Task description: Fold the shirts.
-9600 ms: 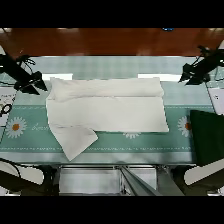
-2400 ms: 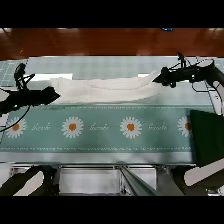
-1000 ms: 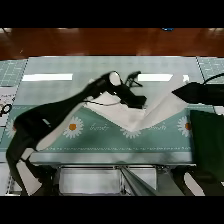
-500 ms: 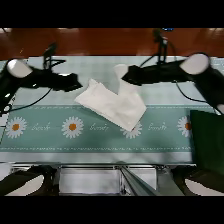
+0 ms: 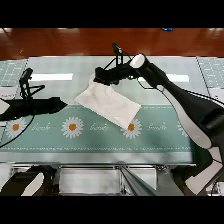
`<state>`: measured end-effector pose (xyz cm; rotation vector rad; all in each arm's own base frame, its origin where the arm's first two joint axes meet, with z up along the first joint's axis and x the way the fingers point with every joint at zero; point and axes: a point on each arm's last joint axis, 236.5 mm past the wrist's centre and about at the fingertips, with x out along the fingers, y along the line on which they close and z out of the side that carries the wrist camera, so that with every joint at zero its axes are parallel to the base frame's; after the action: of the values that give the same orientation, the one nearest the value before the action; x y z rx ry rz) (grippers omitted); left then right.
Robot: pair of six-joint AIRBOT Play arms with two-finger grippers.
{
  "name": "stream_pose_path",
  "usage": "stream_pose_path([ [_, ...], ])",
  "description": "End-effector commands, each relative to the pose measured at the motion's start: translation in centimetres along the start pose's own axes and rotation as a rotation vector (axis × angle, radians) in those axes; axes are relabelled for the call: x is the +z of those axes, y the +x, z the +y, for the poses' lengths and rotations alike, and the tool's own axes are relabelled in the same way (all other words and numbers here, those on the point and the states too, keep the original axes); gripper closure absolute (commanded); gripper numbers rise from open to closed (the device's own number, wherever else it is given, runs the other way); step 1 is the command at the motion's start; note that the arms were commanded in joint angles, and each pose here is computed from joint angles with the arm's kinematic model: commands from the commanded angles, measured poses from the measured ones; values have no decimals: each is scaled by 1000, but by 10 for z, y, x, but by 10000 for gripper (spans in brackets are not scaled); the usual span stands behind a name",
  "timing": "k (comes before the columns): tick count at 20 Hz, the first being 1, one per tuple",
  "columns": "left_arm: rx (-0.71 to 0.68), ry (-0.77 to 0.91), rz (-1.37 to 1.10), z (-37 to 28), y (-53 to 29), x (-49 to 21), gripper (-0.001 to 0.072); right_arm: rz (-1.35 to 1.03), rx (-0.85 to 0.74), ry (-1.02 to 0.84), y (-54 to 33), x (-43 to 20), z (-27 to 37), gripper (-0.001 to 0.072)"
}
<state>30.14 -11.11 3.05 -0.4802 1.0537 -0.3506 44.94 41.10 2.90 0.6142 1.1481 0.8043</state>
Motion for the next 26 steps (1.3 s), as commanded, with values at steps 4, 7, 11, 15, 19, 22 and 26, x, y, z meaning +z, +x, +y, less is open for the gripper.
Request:
stream_pose_path([
  [4,39,4,-157,14,-18,43,689,91,118,41,-14,-5,20,298],
  [7,-8,-32,-409,-10,-87,127,689,113,116,-9,-106,9,27,302],
  [11,-4,51,-450,-25,-123,141,689,0,-352,-141,-273,7,-19,301],
  [15,-23,33,-277,-16,-82,93,689,-269,-832,-15,-412,-55,-102,301],
  [19,-38,-27,-81,0,-21,22,689,-391,-763,274,-372,-166,-185,302],
  [22,-44,-42,21,4,7,-21,689,-323,-510,506,-284,-221,-207,302],
  [26,-67,1,69,-10,16,-38,689,-270,-357,569,-231,-216,-205,302],
])
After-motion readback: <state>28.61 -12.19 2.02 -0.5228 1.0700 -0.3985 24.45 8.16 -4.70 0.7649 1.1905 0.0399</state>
